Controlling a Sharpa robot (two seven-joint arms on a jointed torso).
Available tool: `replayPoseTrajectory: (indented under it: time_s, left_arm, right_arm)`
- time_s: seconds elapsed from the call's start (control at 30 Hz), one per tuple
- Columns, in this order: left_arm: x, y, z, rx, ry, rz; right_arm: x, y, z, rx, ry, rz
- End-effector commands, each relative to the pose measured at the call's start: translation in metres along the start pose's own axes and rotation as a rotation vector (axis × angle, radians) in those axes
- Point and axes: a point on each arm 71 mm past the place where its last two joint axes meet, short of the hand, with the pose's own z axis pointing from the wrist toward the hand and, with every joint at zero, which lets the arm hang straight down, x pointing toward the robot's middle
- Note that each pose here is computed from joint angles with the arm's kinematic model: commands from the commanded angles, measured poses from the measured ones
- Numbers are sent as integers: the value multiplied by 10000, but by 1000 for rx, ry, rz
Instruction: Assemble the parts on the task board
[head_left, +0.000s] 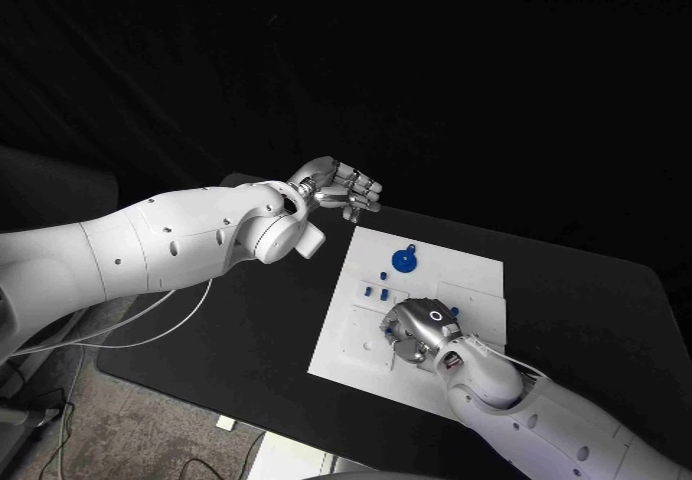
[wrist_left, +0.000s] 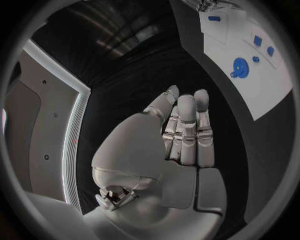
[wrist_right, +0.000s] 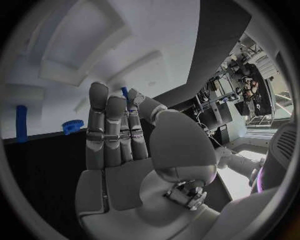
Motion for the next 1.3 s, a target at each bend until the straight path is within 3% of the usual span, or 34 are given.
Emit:
replayPoseTrajectory:
  time_s: [0.03,0.5,0.8,1.03,1.2,1.3]
  left_arm:
    - [19,-23,9,9,17,2]
    - [13,-19,7,7,15,3]
    - [3,-14,3,4,14,3]
    - [-4,-9,0,2,13,3]
    - [-27,0,-11,0,8,4]
    - [-45,6,-20,0,4,5]
  right_arm:
    - [63,-9,-20,-7,46,-17]
    - [50,-23,-28,-23,18,29]
    - [-16,-20,-53,-41,-32,74]
    - [-156,-34,-124,-49,-67,81]
    - [-352,-91,-179,-42,-92,96]
    - [-469,-133,-204,-34,-78,100]
